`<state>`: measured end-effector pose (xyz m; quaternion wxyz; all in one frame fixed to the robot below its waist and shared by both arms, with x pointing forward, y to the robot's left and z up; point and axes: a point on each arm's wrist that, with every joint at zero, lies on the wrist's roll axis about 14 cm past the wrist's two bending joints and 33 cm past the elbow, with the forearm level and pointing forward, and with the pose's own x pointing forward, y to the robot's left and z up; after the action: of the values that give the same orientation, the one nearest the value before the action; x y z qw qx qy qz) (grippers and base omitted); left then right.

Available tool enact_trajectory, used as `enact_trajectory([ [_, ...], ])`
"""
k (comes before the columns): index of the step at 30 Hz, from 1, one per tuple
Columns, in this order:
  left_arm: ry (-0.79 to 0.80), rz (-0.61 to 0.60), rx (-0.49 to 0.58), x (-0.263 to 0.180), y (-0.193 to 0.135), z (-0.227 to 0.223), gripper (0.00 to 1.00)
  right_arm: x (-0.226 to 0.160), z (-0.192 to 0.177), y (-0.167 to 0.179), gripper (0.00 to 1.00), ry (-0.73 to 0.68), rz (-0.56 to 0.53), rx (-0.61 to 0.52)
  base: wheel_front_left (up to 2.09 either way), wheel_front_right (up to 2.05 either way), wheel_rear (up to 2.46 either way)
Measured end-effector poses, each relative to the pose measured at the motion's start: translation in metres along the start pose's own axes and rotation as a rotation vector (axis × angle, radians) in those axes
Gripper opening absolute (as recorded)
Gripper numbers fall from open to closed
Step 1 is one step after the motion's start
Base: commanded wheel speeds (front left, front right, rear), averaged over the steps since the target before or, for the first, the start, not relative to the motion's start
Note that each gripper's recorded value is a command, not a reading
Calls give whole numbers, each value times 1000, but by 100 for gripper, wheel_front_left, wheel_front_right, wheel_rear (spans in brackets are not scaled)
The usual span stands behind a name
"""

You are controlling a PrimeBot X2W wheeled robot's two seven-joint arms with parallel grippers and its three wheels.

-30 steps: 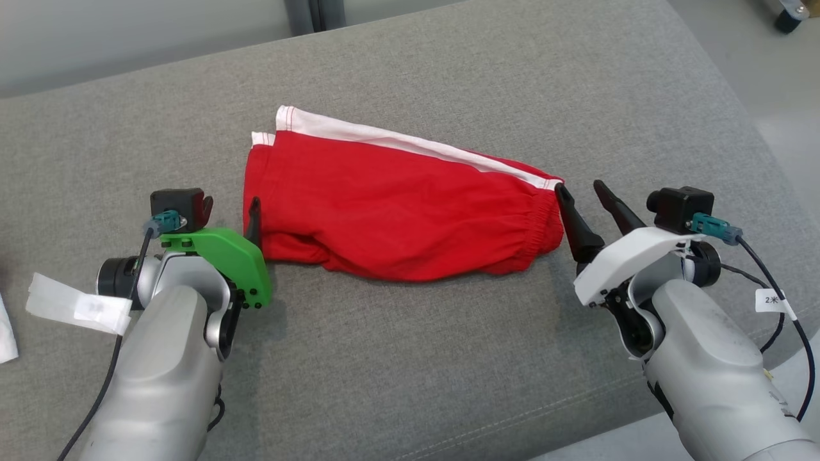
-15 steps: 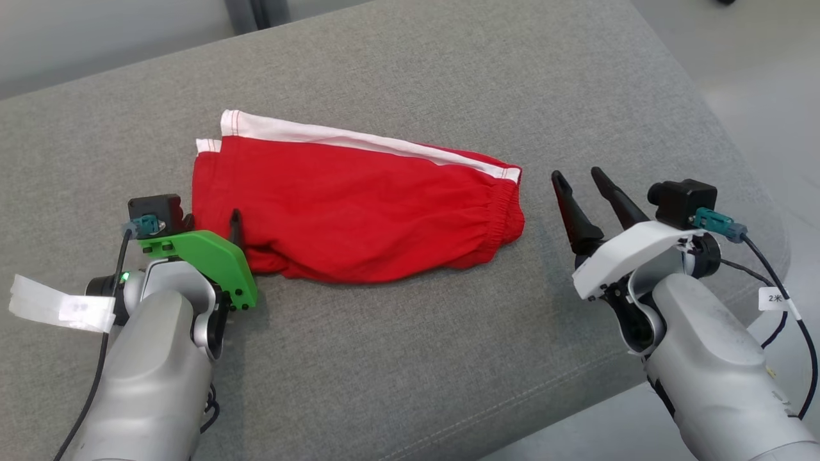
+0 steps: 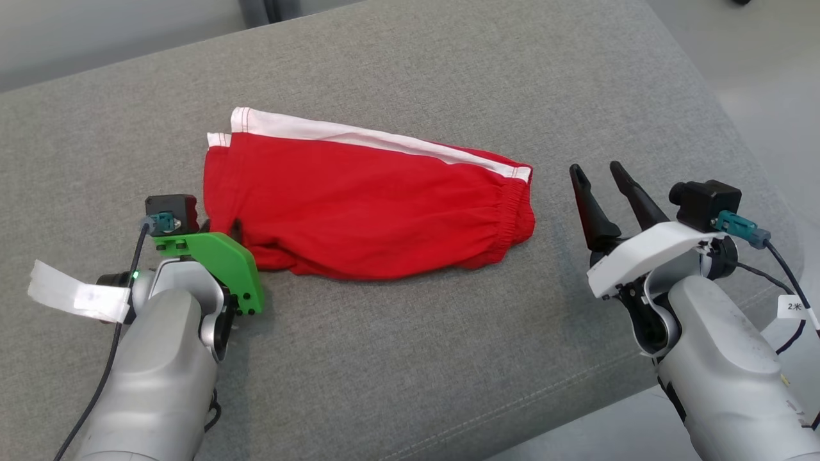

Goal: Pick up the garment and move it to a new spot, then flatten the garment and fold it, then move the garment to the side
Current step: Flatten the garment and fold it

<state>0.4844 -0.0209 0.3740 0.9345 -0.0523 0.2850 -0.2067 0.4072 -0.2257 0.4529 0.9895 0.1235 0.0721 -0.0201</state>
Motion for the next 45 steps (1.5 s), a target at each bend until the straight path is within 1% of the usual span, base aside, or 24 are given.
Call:
enact_trajectory([
  [4,10,-40,19,-4,-9,-2,0,-2,-2,2,100,3,5,5,0,0,0],
  [8,-18,-54,25,-8,-10,3,0,-2,-2,3,100,-2,8,6,0,0,0],
  [11,-49,-56,16,-13,-8,5,0,-1,-1,5,100,-6,15,8,0,0,0],
  [15,-90,-95,-22,-24,-14,5,0,-7,-13,6,100,19,10,24,0,0,0],
  [19,-138,-132,-65,-38,-20,6,0,-11,-20,6,100,30,-6,71,0,0,0],
  [23,-179,-142,-102,-54,-22,3,0,-11,-24,5,100,36,-26,112,0,0,0],
  [25,-195,-146,-130,-63,-23,1,0,-13,-29,4,100,41,-43,157,0,0,0],
  [28,-197,-153,-138,-75,-25,-7,0,-16,-36,5,100,51,-63,224,0,0,0],
  [32,-213,-162,-138,-92,-30,-12,0,-17,-44,16,100,77,-43,238,0,0,0],
  [35,-226,-158,-154,-103,-30,-15,0,-15,-46,29,100,93,-2,228,0,0,0],
  [40,-237,-93,-193,-119,-19,-24,0,-14,-53,54,100,148,78,184,0,0,0],
  [43,-255,-75,-200,-127,-17,-23,0,-14,-56,63,100,169,102,178,0,0,0],
  [44,-257,-70,-200,-128,-18,-23,25,-14,-56,64,100,173,101,177,0,0,0],
  [45,-259,-71,-199,-130,-19,-24,37,-14,-58,64,100,182,98,175,0,0,0],
])
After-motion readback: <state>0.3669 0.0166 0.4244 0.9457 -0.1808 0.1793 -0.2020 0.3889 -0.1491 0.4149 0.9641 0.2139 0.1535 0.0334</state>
